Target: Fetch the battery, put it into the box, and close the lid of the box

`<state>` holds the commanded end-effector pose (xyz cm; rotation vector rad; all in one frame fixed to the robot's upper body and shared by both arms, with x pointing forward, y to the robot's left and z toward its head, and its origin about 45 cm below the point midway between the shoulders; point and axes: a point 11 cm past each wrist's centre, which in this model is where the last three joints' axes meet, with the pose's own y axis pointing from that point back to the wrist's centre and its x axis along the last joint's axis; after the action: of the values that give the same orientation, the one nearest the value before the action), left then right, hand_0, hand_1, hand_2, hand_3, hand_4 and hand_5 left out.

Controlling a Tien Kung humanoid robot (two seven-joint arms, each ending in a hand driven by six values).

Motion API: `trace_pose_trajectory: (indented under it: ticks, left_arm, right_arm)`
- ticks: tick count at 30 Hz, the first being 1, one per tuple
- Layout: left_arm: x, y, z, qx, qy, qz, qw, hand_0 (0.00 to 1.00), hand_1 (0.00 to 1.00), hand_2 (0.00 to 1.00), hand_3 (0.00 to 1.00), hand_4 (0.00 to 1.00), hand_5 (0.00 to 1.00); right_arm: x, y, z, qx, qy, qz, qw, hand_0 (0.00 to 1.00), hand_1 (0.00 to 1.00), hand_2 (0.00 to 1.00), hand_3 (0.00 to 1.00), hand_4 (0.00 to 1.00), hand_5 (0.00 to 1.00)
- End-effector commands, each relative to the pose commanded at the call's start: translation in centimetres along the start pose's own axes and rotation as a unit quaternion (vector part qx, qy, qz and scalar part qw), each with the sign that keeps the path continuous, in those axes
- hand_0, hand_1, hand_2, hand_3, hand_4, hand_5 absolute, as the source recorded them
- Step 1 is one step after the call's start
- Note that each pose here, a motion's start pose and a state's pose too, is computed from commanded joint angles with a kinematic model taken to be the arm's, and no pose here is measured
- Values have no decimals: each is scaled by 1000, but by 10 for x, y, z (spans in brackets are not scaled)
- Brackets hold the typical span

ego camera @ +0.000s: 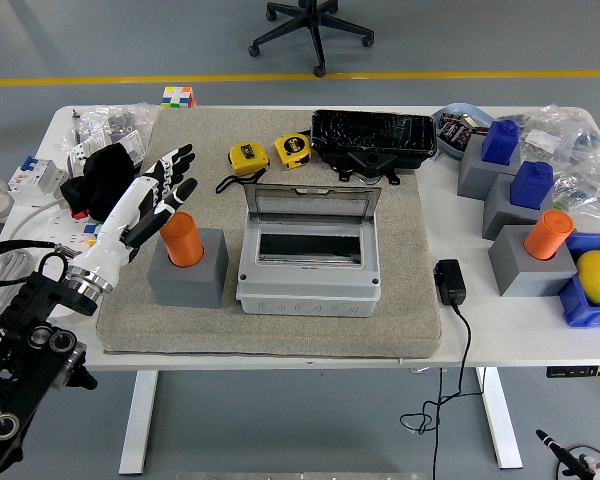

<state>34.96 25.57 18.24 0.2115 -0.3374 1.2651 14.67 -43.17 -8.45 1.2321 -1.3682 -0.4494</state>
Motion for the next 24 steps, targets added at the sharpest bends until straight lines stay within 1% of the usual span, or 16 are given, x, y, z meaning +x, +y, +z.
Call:
trace_pose_trajectory:
  ticks: [3, 6, 7, 10, 12, 13, 18, 19, 24]
  left_arm:
    - [0, 0, -2, 2, 5, 5, 1000, 998, 998, 998, 998, 998, 778]
    - [-1, -1, -8, 6, 32, 12, 999, 998, 998, 998, 998, 998, 778]
    - [-2, 0, -10, 8, 43, 14, 999, 998, 998, 998, 998, 998, 737]
    - [-3, 0, -14, 11, 71, 18, 997, 998, 998, 998, 998, 998, 737]
    - [-4, 1, -17, 13, 91, 20, 996, 998, 998, 998, 998, 998, 737]
    - [-4, 2, -18, 14, 101, 21, 995, 958, 998, 998, 998, 998, 720]
    - [-10, 4, -21, 14, 156, 18, 987, 958, 998, 998, 998, 998, 720]
    - [-11, 5, -21, 14, 163, 17, 986, 927, 998, 998, 998, 998, 708]
    - [-17, 6, -24, 12, 203, 16, 979, 927, 998, 998, 998, 998, 708]
  right_arm:
    - [0, 0, 0, 0, 0, 0, 1000, 880, 853, 804, 844, 998, 998]
    - [0, 0, 0, 0, 1, 0, 1000, 880, 853, 804, 844, 998, 998]
    - [0, 0, 0, -1, 1, 0, 1000, 881, 852, 804, 844, 998, 998]
    - [-1, 0, 1, -1, 1, -1, 1000, 881, 852, 804, 844, 998, 998]
    - [-1, 0, 0, 0, 2, -1, 1000, 881, 852, 804, 844, 998, 998]
    - [-1, 0, 0, 0, 2, -1, 1000, 881, 852, 804, 844, 998, 998]
    - [0, 0, 1, -1, 3, 0, 1000, 881, 852, 804, 844, 998, 998]
    - [0, 0, 1, -1, 3, 0, 1000, 880, 852, 804, 844, 998, 998]
    - [-2, 0, 1, -1, 4, -2, 1000, 880, 852, 804, 844, 998, 998]
